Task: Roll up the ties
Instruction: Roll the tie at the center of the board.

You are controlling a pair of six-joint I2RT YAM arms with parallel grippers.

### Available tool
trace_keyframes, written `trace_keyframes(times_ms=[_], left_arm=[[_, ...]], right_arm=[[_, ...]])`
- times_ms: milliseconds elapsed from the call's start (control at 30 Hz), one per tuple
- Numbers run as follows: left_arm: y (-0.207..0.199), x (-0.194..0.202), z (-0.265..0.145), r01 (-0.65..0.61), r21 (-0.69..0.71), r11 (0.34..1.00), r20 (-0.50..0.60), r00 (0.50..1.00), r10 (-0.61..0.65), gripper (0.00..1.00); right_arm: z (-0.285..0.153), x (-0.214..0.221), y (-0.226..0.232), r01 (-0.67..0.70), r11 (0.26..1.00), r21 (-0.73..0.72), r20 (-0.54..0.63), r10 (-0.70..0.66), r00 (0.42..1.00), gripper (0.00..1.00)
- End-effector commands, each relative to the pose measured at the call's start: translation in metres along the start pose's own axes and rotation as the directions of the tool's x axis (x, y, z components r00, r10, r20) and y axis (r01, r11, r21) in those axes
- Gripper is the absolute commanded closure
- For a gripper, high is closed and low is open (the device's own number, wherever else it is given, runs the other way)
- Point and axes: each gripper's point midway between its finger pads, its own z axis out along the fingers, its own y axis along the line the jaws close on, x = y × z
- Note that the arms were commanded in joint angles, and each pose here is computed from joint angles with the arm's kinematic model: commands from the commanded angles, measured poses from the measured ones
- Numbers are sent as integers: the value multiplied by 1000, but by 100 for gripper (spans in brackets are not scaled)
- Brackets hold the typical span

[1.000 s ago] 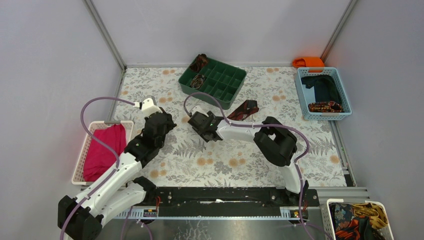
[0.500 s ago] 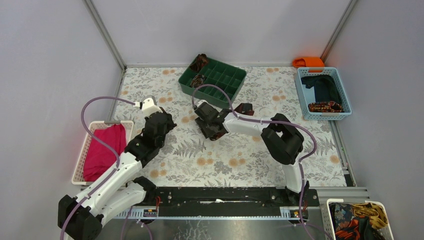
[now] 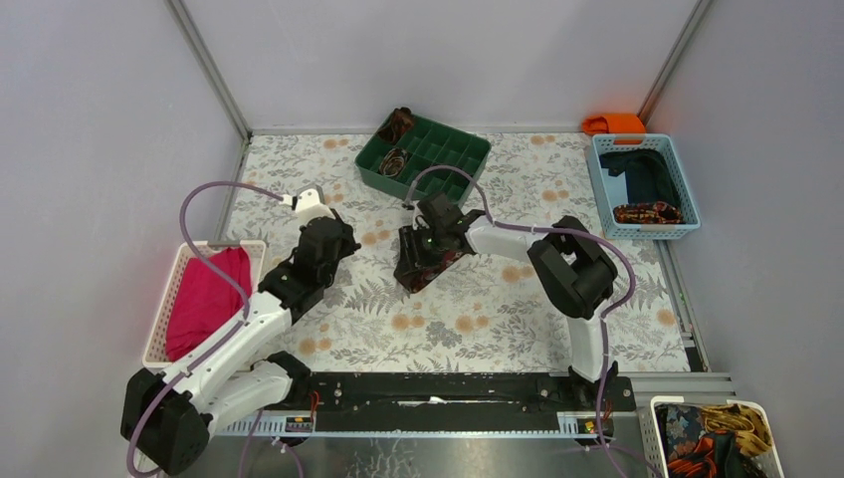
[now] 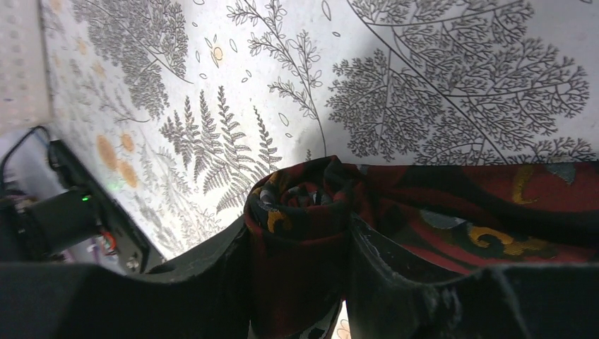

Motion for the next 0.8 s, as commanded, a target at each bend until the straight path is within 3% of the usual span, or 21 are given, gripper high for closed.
trace_keyframes(times_ms=[0, 367, 767], left_arm=[[-22, -10, 7, 15, 70, 997, 23, 1000, -16, 100], [-37, 31, 39, 14, 118, 993, -80, 997, -5, 100], [-48, 73, 62, 23, 164, 986, -168, 986, 5, 100]], right_arm=[[-6, 9, -5, -115, 987, -115, -47, 110, 993, 50], [-16, 14, -37, -65, 998, -2, -51, 64, 997, 29], [-43, -5, -26, 22, 1000, 18, 9, -22, 1000, 20]])
